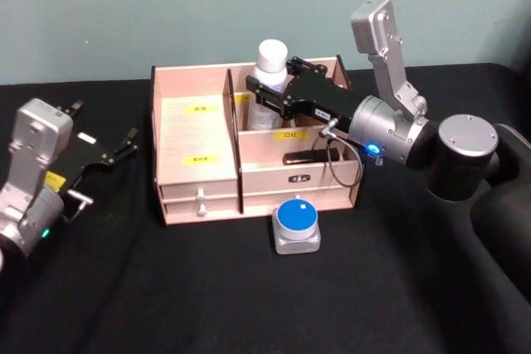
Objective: Pick up the facial cleanser and watermelon frost from the table and place them into the tiered storage box.
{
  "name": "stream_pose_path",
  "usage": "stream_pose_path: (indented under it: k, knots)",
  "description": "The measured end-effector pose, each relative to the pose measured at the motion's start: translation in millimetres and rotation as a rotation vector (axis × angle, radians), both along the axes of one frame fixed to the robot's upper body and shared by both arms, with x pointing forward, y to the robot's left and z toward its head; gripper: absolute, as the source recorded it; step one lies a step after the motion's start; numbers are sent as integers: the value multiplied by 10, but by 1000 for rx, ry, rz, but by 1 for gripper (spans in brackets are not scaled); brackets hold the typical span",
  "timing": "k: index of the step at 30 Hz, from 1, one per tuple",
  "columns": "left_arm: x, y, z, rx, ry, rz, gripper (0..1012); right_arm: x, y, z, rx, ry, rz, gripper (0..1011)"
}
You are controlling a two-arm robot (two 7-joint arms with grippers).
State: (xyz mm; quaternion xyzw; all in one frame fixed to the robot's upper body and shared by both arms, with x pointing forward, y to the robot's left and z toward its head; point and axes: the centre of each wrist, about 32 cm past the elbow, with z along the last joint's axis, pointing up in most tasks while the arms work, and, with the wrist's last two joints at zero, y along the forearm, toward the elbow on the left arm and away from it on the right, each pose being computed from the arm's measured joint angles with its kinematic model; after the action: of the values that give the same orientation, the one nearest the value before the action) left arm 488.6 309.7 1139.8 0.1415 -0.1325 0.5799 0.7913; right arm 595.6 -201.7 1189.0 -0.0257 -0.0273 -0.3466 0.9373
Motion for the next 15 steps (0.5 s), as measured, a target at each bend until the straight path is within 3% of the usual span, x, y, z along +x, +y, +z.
stream_pose_path:
  k: [7, 15]
  knots:
    - [0, 0, 0, 0, 0, 0, 1010, 38, 21, 85, -35, 24, 14, 596]
    - [0, 0, 0, 0, 0, 0, 1010, 38, 39, 84, -58, 29, 17, 596]
